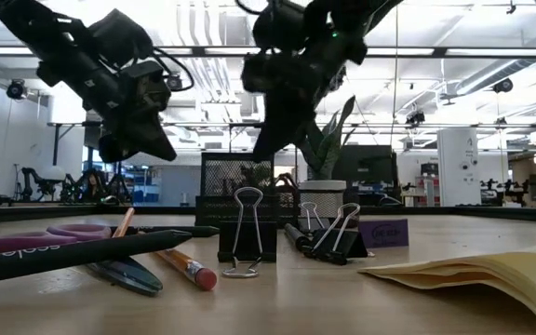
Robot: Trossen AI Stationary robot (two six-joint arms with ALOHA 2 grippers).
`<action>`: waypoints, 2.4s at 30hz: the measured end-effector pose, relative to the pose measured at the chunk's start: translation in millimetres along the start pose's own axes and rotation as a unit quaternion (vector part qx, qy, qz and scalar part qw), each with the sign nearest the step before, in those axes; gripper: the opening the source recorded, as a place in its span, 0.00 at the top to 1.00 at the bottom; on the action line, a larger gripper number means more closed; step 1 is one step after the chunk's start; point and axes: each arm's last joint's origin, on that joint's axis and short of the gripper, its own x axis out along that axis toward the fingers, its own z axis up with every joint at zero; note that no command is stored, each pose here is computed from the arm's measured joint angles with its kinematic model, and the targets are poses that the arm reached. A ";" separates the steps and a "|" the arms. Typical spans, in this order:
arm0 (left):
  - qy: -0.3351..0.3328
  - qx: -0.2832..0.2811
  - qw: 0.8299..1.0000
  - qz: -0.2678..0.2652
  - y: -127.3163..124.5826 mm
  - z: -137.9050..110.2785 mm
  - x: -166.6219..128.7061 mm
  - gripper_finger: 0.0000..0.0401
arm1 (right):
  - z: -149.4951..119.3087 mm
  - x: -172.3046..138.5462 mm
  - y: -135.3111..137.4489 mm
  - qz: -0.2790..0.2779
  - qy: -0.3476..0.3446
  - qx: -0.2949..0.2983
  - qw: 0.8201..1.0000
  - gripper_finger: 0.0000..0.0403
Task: Pick and place office supplies into organizer
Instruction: Prepare the desk organizer to put the office items, then put the top binder clip into the desk organizer
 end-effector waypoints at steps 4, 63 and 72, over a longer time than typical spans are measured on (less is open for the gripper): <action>0.001 0.001 1.000 0.002 -0.1 -1.0 -4.8 1.00 | 11.1 10.9 2.7 0.003 -0.007 -0.005 1.000 0.97; 0.081 0.086 0.988 -0.102 -49.9 -47.1 -38.3 0.78 | -37.7 -4.0 165.6 -0.196 0.092 0.075 0.973 0.97; 0.060 0.117 0.990 -0.056 -46.3 -47.9 -38.9 0.78 | -21.3 -24.1 153.2 -0.134 0.083 0.074 0.985 0.84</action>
